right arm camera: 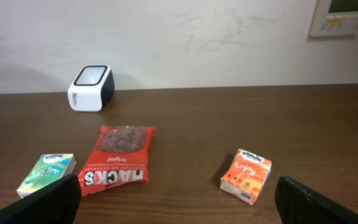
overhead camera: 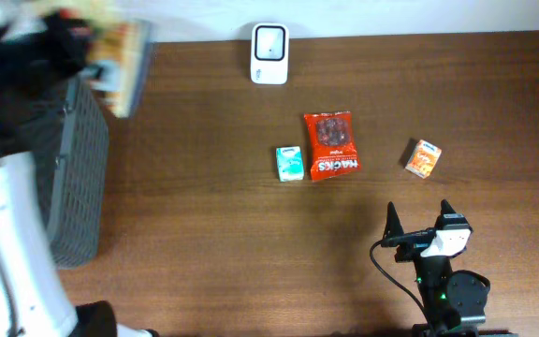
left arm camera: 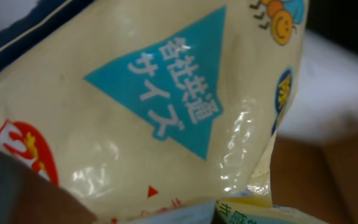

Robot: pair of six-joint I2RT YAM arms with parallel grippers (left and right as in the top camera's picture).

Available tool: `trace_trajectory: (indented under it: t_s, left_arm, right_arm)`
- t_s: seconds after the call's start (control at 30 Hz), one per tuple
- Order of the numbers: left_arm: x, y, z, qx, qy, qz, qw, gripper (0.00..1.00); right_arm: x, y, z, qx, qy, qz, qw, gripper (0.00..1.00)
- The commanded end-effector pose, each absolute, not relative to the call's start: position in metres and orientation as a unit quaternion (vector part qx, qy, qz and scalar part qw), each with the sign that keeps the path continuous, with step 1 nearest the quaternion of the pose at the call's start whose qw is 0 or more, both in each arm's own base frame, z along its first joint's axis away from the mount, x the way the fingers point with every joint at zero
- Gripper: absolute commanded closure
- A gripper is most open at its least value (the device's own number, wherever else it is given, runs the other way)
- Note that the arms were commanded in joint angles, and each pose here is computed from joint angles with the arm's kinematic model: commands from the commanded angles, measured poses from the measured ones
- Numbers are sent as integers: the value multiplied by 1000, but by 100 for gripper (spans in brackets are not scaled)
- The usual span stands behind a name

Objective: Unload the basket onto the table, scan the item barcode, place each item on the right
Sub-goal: 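Lift the yellow snack bag from basket with left gripper, set beside red bag, then reach the right gripper to the red snack bag and grasp it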

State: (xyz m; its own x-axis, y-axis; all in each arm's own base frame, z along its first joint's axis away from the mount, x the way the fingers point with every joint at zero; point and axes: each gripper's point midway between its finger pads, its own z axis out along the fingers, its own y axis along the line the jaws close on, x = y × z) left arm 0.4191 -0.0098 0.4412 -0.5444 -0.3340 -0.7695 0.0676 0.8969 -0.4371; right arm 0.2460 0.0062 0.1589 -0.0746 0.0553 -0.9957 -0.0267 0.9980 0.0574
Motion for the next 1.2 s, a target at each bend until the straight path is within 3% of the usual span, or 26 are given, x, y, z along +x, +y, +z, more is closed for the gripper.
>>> trace_trajectory:
  t_s: [0.0,0.1,0.13,0.2,0.23,0.3,0.33,0.4,0.47,0.57,0.67,0.83,0.9,1.17]
  left_arm:
    - [442,-99,388,53,891,-184,413,100]
    - [458,-143,274,79,953,-81,282,100]
    - [455,-166,201,107,975,-45,188,100]
    - [451,-195,130,137,984,-29,114,100]
    - [450,-202,112,144,984,-25,99,95]
    - [451,-208,73,153,986,-4,72,66]
    - [451,-207,62,154,986,0,62,19]
    - [458,-197,76,145,987,12,76,9]
    - [473,-187,133,127,985,0,120,2]
    - [469,-162,256,100,968,-25,229,1]
    - [451,-154,302,115,955,-28,271,1]
    - [447,-153,302,110,957,-28,266,1]
    - [462,-112,290,28,965,25,259,1]
    - [465,-66,267,-42,976,17,214,1]
  right_arm:
    - [246,4,156,17,733,29,679,1]
    - [246,4,156,17,733,29,679,1]
    - [246,4,156,17,733,29,679,1]
    - [246,4,156,17,733,29,679,1]
    - [246,4,156,17,733,29,679,1]
    - [246,4,156,17,733,29,679,1]
    - [246,4,156,17,733,29,679,1]
    - [246,4,156,17,733,29,679,1]
    - [246,4,156,17,733,29,679,1]
    - [246,4,156,17,733,29,679,1]
    - [246,4,156,17,733,29,679,1]
    - [246,4,156,17,733,29,679,1]
    - [246,4,156,17,733,29,679,1]
    - [246,9,162,11,726,44,686,2]
